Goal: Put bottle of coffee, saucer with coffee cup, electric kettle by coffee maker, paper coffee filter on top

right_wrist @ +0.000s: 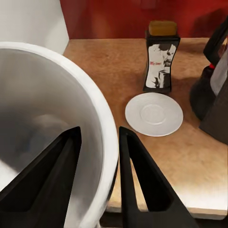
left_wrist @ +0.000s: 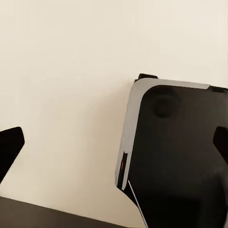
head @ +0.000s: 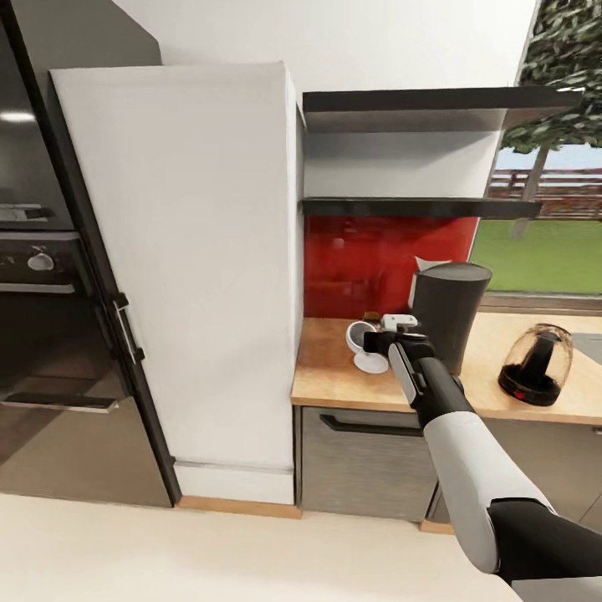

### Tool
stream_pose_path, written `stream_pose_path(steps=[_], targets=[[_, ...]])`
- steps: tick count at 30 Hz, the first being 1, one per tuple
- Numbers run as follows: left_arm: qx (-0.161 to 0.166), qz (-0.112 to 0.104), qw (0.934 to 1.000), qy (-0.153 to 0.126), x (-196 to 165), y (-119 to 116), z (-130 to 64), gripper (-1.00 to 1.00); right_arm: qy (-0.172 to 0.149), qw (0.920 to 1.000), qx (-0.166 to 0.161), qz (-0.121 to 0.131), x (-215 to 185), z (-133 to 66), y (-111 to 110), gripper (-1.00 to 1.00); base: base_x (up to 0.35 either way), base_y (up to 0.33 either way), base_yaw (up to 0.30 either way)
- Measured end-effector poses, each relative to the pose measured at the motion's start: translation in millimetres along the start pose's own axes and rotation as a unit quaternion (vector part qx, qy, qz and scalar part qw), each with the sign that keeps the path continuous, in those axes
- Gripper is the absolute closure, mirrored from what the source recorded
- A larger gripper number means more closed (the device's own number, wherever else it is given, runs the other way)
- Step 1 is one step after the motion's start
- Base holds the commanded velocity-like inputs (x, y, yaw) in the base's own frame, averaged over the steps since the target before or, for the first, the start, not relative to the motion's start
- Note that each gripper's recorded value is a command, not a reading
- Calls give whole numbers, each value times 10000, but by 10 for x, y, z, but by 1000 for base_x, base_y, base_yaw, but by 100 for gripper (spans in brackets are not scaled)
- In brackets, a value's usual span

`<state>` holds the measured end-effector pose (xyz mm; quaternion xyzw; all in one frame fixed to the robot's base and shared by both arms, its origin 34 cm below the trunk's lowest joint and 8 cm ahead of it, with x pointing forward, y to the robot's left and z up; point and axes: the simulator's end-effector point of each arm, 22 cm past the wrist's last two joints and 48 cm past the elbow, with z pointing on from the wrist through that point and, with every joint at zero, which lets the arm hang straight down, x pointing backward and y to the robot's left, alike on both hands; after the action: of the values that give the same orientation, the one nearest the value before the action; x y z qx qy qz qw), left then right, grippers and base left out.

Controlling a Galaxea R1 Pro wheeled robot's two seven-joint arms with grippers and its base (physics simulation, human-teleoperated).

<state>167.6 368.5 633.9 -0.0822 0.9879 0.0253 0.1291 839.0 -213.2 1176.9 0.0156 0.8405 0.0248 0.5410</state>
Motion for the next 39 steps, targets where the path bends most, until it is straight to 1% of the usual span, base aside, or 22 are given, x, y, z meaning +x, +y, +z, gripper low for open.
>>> stream_pose_path(steps=[3, 7, 8, 10, 11, 12, 13, 15, 16, 18, 19, 20, 21, 23, 26, 30, 32, 35, 39], targets=[[-5, 2, 10000, 11, 17, 6, -4, -100, 8, 10000, -6, -1, 7, 1, 8, 100, 223, 256, -245], [-11, 3, 10000, 54, 66, 10, -12, -100, 158, 9999, 17, -12, 137, 49, -12, 100, 114, 85, -248], [-2, 21, 9999, 104, 119, 5, -20, -100, 290, 9996, 51, -8, 252, 86, -53, 100, 9, 6, -114], [-2, 30, 9999, 119, 134, 10, -24, -100, 379, 9993, 65, -5, 330, 107, -63, 100, 5, 3, -55], [2, 42, 9999, 133, 145, 9, -25, -100, 491, 9988, 77, -7, 429, 133, -71, 100, 1, 1, -15], [11, 63, 9999, 150, 155, 4, -25, -100, 755, 9971, 85, -5, 665, 182, -73, 100, 1, 1, -10], [15, 74, 9998, 157, 154, 0, -24, -100, 902, 9959, 92, -10, 796, 206, -77, 100, 1, 0, -6], [19, 84, 9998, 185, 161, -1, -23, -100, 1119, 9936, 139, 35, 990, 229, -114, 100, 0, 0, -3], [19, 86, 9998, 193, 165, 0, -23, -100, 1144, 9933, 161, 70, 1012, 230, -133, 100, 0, 0, -2], [16, 99, 9997, 215, 174, 4, -24, -100, 1220, 9916, 352, 257, 1076, 231, -268, 100, 0, 0, -1], [2, 116, 9997, 225, 179, 11, -24, -100, 1268, 9892, 627, 391, 1116, 218, -427, 100, 0, 0, 0], [-38, 152, 9996, 242, 192, 28, -26, -100, 1292, 9873, 799, 473, 1138, 206, -516, 100, 0, 0, 0], [-103, 177, 9995, 255, 203, 55, -28, -100, 1318, 9847, 1009, 524, 1159, 187, -613, 100, 0, 0, 0], [-237, 199, 9992, 265, 211, 111, -31, -100, 1325, 9825, 1178, 573, 1163, 167, -686, 100, 0, 0, 0], [-374, 228, 9986, 279, 229, 175, -39, -100, 1326, 9816, 1237, 601, 1160, 159, -701, 100, 12, 0, 0], [-402, 236, 9985, 284, 235, 197, -44, -100, 1653, 9774, 1181, 592, 1298, 118, -664, 100, 189, 61, 0], [-407, 238, 9985, 286, 236, 202, -45, -100, 1733, 9761, 1171, 584, 1338, 110, -657, 100, 278, 177, 0], [-445, 249, 9983, 289, 235, 263, -53, -100, 1778, 9754, 1167, 576, 1368, 107, -654, 100, 281, 218, 0], [-458, 244, 9979, 379, 316, 293, -71, -100, 1792, 9752, 1171, 569, 1376, 106, -653, 100, 281, 229, 0]])
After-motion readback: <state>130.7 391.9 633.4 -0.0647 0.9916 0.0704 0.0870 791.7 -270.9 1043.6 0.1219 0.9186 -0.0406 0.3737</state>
